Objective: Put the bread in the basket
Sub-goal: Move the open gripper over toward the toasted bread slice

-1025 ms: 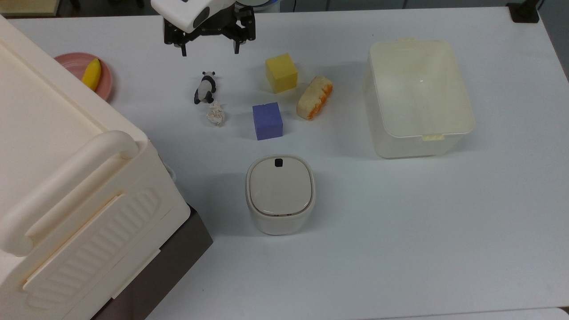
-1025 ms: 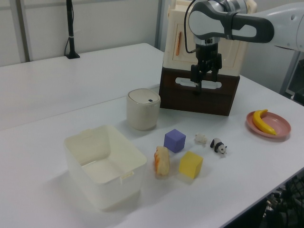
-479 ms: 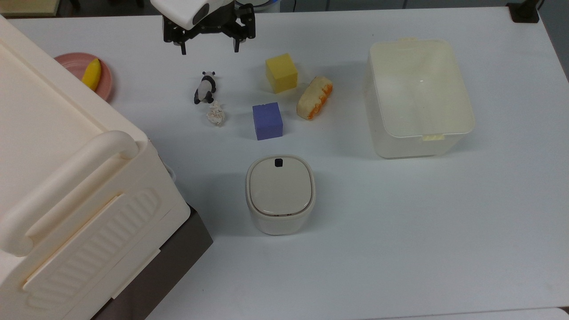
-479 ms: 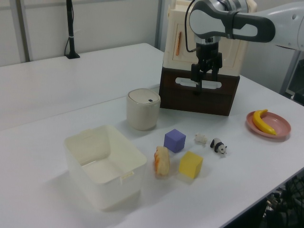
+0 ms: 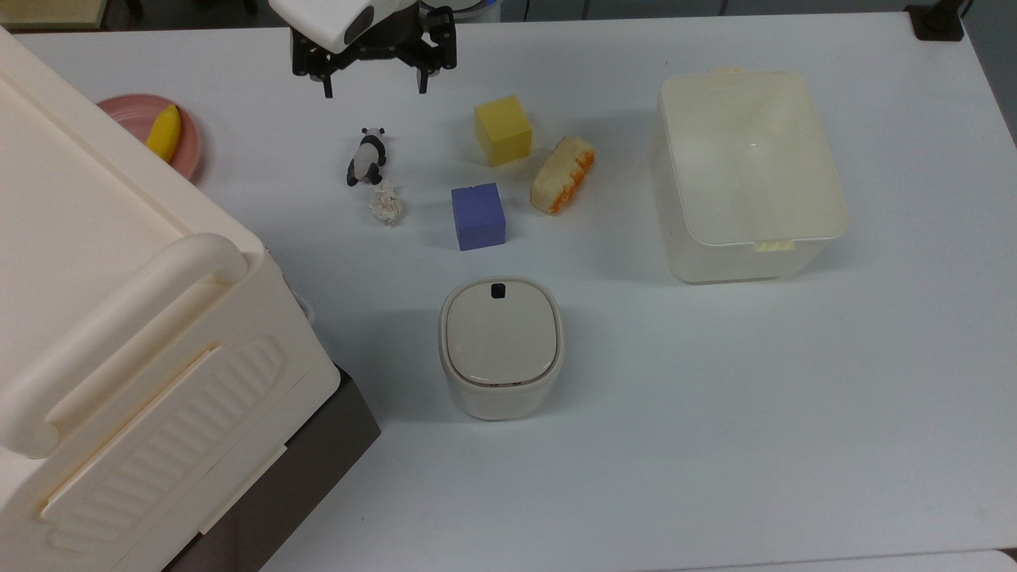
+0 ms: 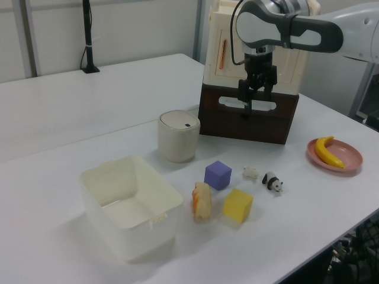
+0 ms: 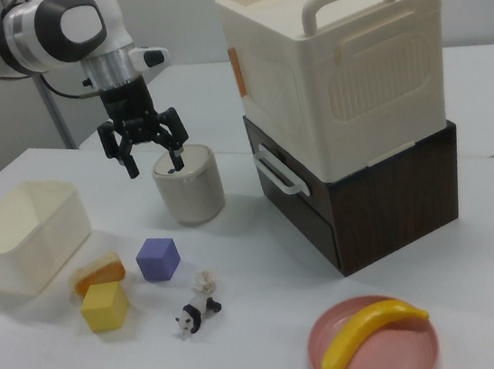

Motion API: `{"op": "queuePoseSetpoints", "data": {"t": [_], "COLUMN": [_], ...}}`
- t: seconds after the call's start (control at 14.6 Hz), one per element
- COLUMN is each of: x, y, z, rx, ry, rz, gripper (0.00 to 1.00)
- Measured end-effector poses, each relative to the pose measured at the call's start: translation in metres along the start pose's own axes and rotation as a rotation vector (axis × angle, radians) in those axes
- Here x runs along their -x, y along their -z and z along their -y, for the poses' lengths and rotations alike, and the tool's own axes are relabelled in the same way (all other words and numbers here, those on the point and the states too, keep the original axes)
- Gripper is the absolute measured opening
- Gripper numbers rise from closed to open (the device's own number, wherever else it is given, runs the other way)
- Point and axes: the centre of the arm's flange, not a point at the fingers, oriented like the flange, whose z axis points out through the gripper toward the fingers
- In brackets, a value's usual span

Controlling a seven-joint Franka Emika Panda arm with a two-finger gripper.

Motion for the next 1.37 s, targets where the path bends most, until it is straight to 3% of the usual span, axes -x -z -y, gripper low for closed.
{"op": "queuePoseSetpoints", "data": {"t": [0.34,0.68,1.09,1.37], "x": [0.000,-0.002,-0.017,-0.022], "y": [0.002,0.005,0.000,-0.018], "z": [0.000,0.008,0.064,0.114], "rx": [0.002,0.004,0.004,0.002], "ry": [0.003,0.078,0.103,0.188], "rz": [-0.010,-0.023,-0.059,-0.024], "gripper": [1.00,1.00,1.00,1.00]}}
